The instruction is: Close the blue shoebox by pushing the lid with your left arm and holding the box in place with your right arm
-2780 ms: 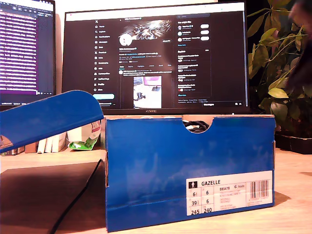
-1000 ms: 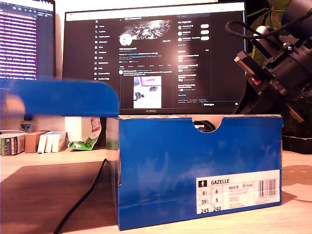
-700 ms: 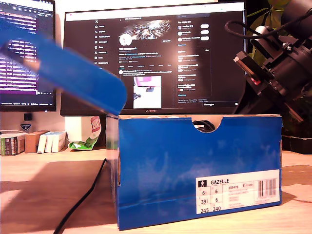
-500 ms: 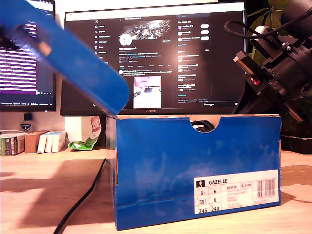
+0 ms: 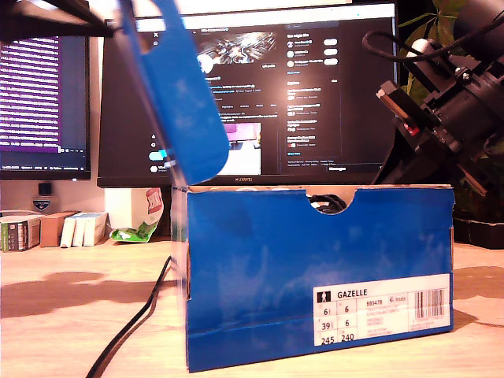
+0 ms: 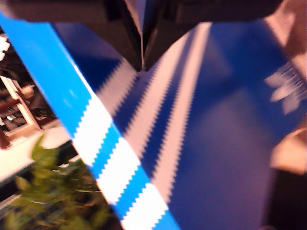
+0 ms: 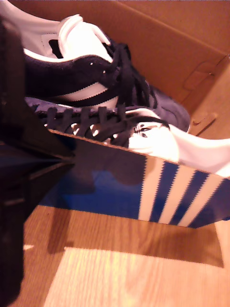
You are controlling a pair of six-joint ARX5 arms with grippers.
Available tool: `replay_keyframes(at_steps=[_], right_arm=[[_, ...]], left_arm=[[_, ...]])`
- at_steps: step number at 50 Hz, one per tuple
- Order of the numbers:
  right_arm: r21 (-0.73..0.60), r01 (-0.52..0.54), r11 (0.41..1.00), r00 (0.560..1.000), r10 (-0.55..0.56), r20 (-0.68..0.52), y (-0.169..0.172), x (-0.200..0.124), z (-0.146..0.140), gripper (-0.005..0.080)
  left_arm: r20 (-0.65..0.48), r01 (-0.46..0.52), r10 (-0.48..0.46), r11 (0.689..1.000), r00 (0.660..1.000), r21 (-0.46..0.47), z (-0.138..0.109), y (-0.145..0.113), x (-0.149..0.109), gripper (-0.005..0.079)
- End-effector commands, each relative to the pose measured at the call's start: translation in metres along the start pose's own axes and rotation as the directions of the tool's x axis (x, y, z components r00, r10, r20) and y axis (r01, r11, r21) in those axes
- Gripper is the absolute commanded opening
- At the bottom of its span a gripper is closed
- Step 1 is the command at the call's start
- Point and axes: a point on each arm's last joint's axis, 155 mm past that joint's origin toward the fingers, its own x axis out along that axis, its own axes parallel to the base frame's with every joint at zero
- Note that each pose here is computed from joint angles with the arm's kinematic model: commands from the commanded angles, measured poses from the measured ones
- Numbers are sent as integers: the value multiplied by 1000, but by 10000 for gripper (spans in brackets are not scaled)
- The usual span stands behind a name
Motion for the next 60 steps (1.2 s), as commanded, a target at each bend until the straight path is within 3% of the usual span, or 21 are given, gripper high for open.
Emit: replay_keyframes(at_steps=[1,15,22,27,35,46,60], right_arm=[[-8,13,1000,999,-12,48,-7,-7,22,-11],[26,124,992,987,-126,97,-48,-53,74,-11],[23,47,999,993,-49,112,-32,-64,91,-11],[12,-53,999,993,51,110,-10,-65,95,-11],[-7,-166,986,984,167,60,23,-57,85,-11],[-47,-226,973,974,225,-33,54,-44,63,-11],[-122,-122,985,982,101,-162,39,-15,29,-11]], left_arm=[[-6,9,-9,1000,1000,15,0,-2,12,-19],[-65,114,-111,993,992,43,-21,-20,67,-19],[-82,173,-168,984,982,45,-30,-26,91,-19],[-94,156,-152,987,984,44,-35,-18,98,-19],[-74,96,-89,991,993,92,-28,0,94,-19],[-47,32,-26,990,999,136,-15,23,82,-19],[-5,14,-13,966,1000,259,-1,21,68,-19]])
